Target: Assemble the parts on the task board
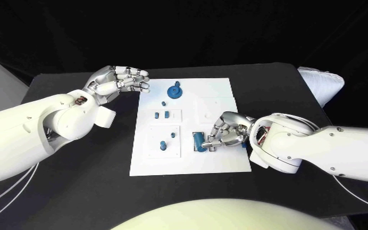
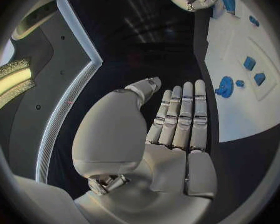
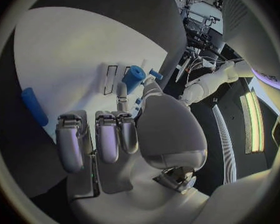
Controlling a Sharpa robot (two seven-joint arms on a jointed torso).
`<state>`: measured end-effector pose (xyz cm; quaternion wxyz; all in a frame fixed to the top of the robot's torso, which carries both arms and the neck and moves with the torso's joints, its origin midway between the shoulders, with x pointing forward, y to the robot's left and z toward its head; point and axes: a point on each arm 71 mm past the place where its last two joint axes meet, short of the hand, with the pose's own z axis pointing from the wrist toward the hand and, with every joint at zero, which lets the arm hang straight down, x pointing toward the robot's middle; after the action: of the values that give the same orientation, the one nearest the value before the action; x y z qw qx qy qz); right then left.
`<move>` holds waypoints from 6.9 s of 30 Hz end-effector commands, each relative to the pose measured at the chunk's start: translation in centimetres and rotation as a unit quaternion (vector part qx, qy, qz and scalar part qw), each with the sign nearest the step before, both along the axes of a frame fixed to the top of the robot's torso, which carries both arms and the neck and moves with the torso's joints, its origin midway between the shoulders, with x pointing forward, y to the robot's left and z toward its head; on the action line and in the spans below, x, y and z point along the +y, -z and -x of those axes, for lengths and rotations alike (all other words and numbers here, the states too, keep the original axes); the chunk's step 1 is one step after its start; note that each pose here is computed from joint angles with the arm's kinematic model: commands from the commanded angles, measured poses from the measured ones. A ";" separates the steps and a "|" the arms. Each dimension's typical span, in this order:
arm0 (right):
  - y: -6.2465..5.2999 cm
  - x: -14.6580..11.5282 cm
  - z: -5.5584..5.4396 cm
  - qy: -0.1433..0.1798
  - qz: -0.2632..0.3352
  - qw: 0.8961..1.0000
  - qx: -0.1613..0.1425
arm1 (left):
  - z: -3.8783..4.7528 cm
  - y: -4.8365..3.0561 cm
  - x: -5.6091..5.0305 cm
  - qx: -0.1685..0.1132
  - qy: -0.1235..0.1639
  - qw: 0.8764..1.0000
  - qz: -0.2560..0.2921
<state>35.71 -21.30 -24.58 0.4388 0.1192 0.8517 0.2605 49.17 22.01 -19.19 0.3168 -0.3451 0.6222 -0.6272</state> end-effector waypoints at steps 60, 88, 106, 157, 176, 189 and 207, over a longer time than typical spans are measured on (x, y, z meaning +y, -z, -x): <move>0.6 1.0 -0.2 -0.037 0.007 0.999 -0.026 | 0.05 -0.03 0.1 0.001 0.003 1.000 0.003; 0.9 1.3 -0.5 -0.037 0.042 0.998 -0.030 | 0.11 -0.03 0.2 0.003 0.005 1.000 0.003; 0.9 1.3 -0.5 -0.040 0.041 0.998 -0.030 | 0.13 -0.03 0.2 0.003 0.005 1.000 0.003; -0.5 -11.4 -0.4 0.090 0.102 0.990 -0.024 | 0.17 0.27 -0.3 0.007 0.010 1.000 0.004; 1.8 -9.8 0.0 0.067 0.123 0.990 0.006 | 0.22 0.32 -0.1 0.007 0.009 1.000 0.004; 2.3 -9.4 -0.1 0.058 0.136 0.989 0.005 | 0.24 0.33 0.0 0.008 0.008 1.000 0.003; 2.6 -9.8 -0.1 0.111 0.098 0.989 0.014 | 0.26 0.36 0.2 0.008 0.007 1.000 0.002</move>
<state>35.98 -30.67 -26.83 0.4704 0.1355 0.8629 0.1259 49.00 22.36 -19.61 0.3138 -0.3495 0.6267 -0.6218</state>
